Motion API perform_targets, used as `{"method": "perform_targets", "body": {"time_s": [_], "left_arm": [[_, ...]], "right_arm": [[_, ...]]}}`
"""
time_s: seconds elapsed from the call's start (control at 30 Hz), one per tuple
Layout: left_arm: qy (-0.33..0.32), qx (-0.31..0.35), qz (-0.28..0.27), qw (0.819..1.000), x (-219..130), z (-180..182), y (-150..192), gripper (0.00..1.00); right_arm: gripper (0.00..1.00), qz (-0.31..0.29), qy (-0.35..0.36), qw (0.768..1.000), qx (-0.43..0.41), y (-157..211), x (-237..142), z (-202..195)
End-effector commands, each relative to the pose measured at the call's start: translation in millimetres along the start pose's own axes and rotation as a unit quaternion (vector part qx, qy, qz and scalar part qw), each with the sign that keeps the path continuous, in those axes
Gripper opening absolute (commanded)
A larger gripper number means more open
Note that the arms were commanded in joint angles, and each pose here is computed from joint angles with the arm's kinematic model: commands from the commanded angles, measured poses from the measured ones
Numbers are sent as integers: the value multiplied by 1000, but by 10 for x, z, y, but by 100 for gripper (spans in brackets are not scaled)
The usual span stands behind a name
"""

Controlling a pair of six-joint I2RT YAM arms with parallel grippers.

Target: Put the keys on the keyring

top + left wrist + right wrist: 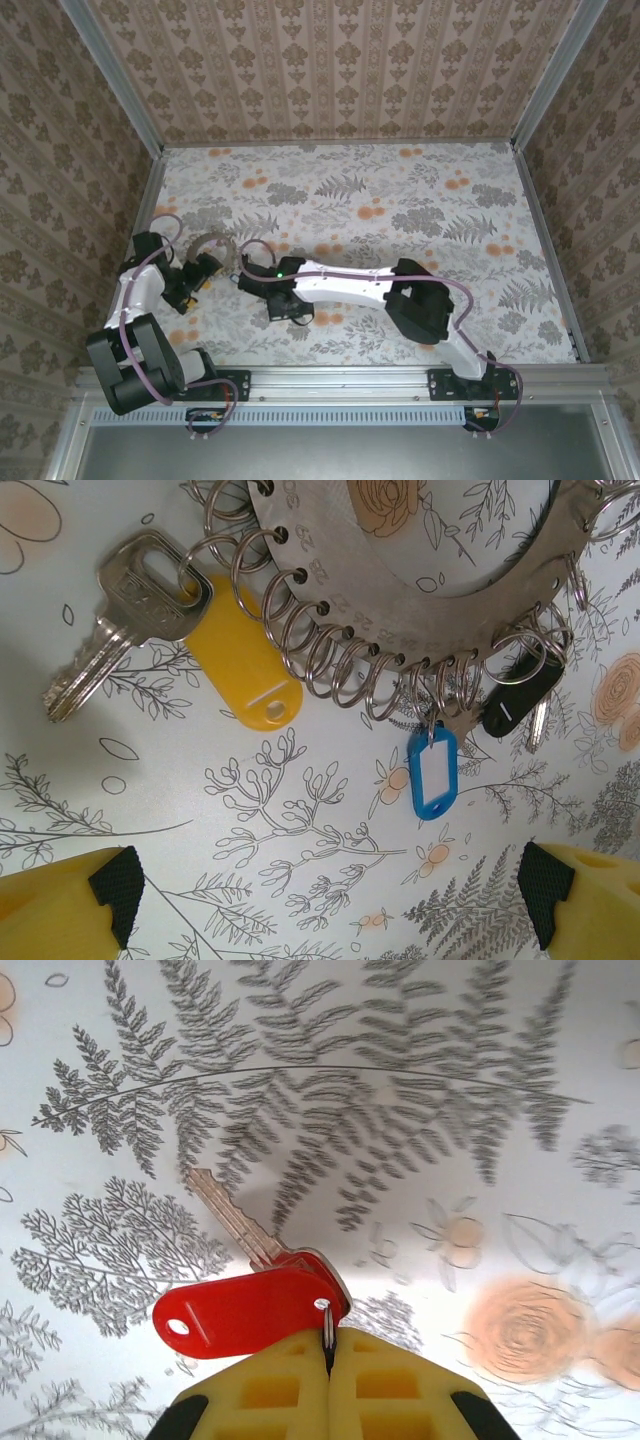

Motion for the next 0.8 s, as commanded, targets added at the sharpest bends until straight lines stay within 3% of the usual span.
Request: {"method": "perform_targets", "body": {"time_s": [0.0,0.13,0.37,0.6,0.77], "left_arm": [[-9,19,-1,1000,-18,-26,13,100],[-16,33,5,999,7,-97,37,100],[-33,85,20,996,85,-381,34,100],[-53,129,40,989,220,-678,-139,100],[-61,131,39,989,202,-832,-274,100]], "right_arm": [[0,-10,8,1000,-1,-103,-225,-380],[0,2,36,999,24,-81,-189,-1034],[1,42,42,985,164,228,7,-2221],[22,48,37,962,267,446,87,-2774],[38,4,33,959,282,372,-134,-2932]]}}
Point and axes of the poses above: each hand's point on the last joint's axis, 136 mm out from that joint toward the fingers, its own x axis out along the fingers, its own z axis along the line the jaws close on, y = z × x, the point moved 7 cm from there along -x, back along the fingers, and after that the axes turned 5 degrees about -x, right-handed, at the moved point
